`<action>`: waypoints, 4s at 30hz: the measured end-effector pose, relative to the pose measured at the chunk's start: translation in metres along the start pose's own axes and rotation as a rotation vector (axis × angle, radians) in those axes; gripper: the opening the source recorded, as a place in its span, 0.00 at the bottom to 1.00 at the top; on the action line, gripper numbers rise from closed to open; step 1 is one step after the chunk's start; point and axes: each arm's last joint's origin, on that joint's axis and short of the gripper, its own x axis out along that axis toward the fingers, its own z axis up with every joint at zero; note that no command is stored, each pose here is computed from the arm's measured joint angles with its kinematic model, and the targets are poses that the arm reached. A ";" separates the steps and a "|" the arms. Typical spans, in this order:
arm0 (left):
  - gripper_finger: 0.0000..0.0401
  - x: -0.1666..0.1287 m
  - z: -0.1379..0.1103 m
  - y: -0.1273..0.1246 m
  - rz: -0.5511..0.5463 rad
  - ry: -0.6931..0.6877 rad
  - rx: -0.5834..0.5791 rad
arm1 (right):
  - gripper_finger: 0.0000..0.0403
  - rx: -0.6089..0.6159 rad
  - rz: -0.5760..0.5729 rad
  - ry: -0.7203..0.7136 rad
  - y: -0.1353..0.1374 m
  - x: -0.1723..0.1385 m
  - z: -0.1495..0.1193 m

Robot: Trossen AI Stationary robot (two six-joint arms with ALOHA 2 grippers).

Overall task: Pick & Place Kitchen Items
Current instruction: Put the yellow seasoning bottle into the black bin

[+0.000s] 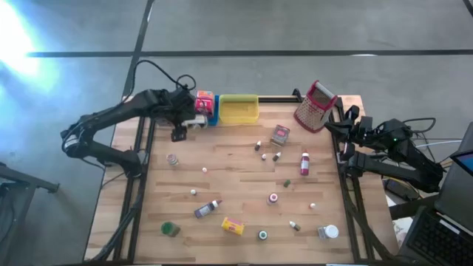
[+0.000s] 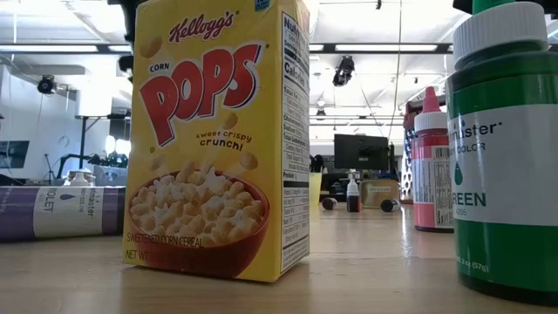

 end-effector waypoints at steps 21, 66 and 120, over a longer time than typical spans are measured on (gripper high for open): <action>0.73 0.011 0.013 0.059 0.263 0.557 0.008 | 0.02 0.001 0.000 0.000 0.000 0.000 0.000; 0.73 0.078 -0.004 0.084 0.053 0.831 0.151 | 0.02 0.001 0.000 0.000 0.000 0.000 0.000; 0.77 0.137 -0.040 0.064 0.036 0.923 0.379 | 0.02 0.000 0.000 0.000 0.000 0.000 0.000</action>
